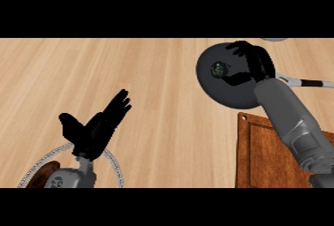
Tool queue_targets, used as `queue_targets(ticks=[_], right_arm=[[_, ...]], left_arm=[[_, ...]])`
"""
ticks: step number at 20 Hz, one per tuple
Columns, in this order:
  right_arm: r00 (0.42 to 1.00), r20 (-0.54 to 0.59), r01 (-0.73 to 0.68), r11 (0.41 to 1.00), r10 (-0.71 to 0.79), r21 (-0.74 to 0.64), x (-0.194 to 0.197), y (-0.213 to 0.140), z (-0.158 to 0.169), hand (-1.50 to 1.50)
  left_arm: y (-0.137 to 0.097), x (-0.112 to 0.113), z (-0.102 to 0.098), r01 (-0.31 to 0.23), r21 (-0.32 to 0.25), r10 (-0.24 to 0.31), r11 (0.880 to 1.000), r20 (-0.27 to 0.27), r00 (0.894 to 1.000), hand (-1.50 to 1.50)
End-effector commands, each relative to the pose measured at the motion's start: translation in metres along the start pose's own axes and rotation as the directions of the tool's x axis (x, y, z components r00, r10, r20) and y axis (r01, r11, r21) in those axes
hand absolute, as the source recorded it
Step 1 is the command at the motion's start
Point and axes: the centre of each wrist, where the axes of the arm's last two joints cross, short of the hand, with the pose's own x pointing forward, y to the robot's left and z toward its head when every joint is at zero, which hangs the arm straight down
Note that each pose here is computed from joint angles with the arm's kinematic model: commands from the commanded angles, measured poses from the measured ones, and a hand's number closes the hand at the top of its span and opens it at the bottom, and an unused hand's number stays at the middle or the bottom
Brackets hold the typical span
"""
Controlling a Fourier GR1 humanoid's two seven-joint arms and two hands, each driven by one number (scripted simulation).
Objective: Pick the eggplant from the cutting board and place it in the pan
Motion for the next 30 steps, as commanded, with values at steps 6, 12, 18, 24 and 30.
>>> queue_targets(ticks=[6, 12, 18, 24, 30], right_arm=[[0.919, 0.066, 0.391, 0.919, -0.389, -0.037, 0.008, 0.006, -0.003, -1.5], [0.812, -0.011, 0.582, 0.812, -0.583, -0.04, -0.022, -0.024, -0.001, -1.5], [0.773, -0.061, 0.634, 0.763, -0.632, 0.125, -0.078, -0.06, 0.027, -1.5], [0.72, -0.041, 0.681, 0.694, -0.693, 0.233, -0.115, -0.089, 0.053, -1.5], [0.708, -0.015, 0.687, 0.682, -0.706, 0.251, -0.13, -0.102, 0.066, -1.5]], left_arm=[[0.0, -0.001, -0.004, -0.009, 0.003, 0.009, 1.0, 0.011, 1.0, 0.0], [0.002, 0.007, -0.003, 0.004, -0.004, -0.004, 1.0, 0.001, 1.0, 0.0], [-0.008, 0.001, -0.005, -0.001, 0.015, 0.001, 1.0, 0.001, 1.0, 0.0], [0.012, 0.007, -0.001, 0.01, 0.023, -0.01, 1.0, -0.003, 1.0, 0.0], [0.016, 0.005, 0.003, -0.005, 0.016, 0.005, 1.0, -0.002, 1.0, 0.0]])
